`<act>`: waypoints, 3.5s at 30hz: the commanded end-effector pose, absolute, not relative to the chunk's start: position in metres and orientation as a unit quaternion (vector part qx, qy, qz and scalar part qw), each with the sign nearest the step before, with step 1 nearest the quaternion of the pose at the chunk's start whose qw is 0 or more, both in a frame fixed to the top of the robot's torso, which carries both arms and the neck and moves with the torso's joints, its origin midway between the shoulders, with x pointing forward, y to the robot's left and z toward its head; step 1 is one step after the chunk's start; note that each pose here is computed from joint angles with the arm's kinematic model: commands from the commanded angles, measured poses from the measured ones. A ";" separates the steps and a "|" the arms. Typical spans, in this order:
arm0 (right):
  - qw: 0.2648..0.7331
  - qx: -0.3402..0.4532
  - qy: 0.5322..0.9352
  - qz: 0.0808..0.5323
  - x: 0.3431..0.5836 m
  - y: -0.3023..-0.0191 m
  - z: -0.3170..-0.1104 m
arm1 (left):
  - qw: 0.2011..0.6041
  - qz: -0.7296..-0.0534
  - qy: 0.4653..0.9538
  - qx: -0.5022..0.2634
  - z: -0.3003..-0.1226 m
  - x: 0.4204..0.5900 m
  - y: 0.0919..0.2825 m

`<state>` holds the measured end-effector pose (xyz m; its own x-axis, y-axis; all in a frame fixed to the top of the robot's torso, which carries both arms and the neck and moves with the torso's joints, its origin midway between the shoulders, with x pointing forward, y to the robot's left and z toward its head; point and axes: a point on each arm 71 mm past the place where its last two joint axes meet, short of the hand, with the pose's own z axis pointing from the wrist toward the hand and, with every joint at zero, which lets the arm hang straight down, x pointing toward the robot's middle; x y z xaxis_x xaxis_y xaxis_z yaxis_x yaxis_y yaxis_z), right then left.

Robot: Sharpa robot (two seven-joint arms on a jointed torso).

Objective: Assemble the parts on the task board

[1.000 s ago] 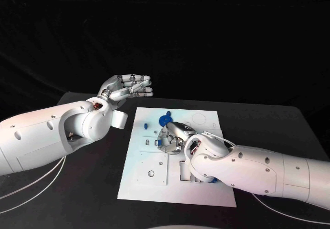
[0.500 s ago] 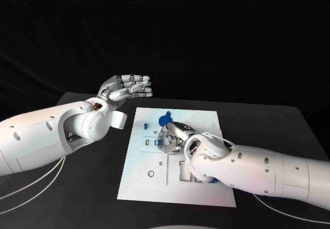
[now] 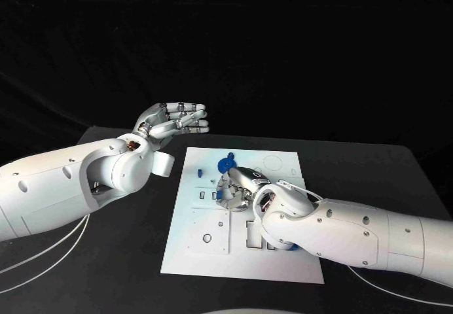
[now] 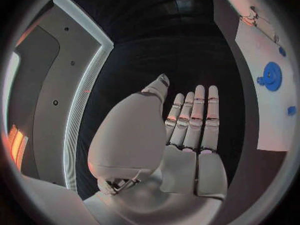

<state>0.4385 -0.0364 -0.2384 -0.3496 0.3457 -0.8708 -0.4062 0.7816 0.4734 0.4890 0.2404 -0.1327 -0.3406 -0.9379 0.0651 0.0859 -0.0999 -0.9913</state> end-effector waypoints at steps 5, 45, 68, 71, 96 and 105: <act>0.573 -0.029 0.749 0.333 0.438 -0.035 -0.238 | 0.404 -0.630 0.531 -0.397 -0.132 0.489 0.239; 0.561 0.212 0.676 0.429 0.454 -0.186 -0.167 | 0.370 -0.278 0.876 -0.136 -0.191 0.495 0.215; 0.568 0.216 0.688 0.397 0.462 -0.201 -0.171 | 0.355 -0.160 0.921 -0.012 -0.204 0.511 0.167; 0.568 0.216 0.689 0.396 0.462 -0.201 -0.171 | 0.346 -0.155 0.925 -0.004 -0.206 0.511 0.164; 0.567 0.218 0.694 0.387 0.464 -0.204 -0.173 | 0.310 -0.136 0.940 0.035 -0.213 0.509 0.151; 0.567 0.218 0.694 0.385 0.465 -0.204 -0.174 | 0.309 -0.138 0.940 0.038 -0.213 0.507 0.148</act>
